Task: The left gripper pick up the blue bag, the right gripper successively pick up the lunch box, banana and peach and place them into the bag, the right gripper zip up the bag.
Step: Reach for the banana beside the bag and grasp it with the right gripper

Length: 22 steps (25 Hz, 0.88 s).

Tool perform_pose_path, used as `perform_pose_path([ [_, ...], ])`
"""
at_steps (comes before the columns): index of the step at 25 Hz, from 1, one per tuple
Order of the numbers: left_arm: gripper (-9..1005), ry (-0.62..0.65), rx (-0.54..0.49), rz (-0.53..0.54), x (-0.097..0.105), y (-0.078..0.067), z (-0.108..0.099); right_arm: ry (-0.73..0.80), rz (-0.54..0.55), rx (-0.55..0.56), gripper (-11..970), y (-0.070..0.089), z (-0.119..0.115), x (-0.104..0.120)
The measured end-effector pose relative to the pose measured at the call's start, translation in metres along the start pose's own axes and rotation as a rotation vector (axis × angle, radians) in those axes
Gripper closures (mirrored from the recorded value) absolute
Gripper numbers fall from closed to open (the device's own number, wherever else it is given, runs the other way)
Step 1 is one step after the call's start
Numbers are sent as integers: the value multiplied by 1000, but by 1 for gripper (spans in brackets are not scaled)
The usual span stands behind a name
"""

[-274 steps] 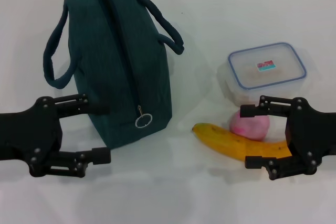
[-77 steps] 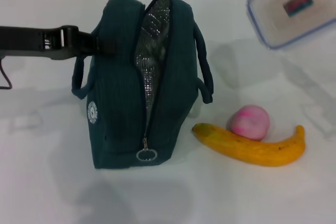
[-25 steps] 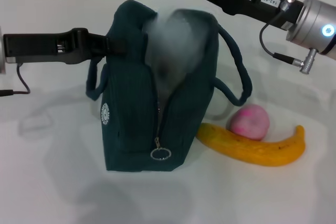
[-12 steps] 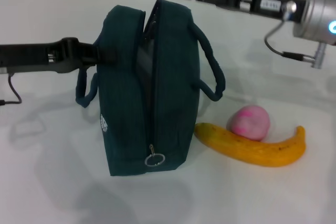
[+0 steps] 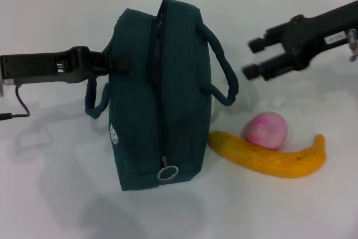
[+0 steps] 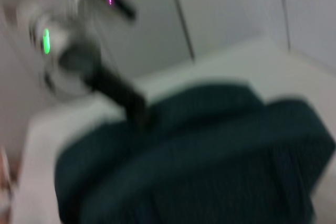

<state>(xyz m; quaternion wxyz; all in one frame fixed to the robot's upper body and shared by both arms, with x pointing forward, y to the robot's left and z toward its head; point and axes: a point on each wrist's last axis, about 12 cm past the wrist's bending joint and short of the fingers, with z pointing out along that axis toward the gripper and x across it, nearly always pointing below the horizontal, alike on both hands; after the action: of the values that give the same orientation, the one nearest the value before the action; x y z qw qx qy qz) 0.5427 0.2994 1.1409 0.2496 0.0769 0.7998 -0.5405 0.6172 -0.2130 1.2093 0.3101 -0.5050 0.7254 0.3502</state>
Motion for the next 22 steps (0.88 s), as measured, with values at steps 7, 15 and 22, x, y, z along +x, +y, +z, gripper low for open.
perform_pose_path([
  [7, 967, -2, 1, 0, 0, 0, 1, 376, -103, 23, 217, 12, -11, -20],
  [15, 967, -7, -5, -8, 6, 3, -3, 646, -170, 81, 216, 35, -12, -23],
  [22, 967, -8, 1, 16, 7, 3, 0, 736, -164, 24, 221, 45, 6, -12],
])
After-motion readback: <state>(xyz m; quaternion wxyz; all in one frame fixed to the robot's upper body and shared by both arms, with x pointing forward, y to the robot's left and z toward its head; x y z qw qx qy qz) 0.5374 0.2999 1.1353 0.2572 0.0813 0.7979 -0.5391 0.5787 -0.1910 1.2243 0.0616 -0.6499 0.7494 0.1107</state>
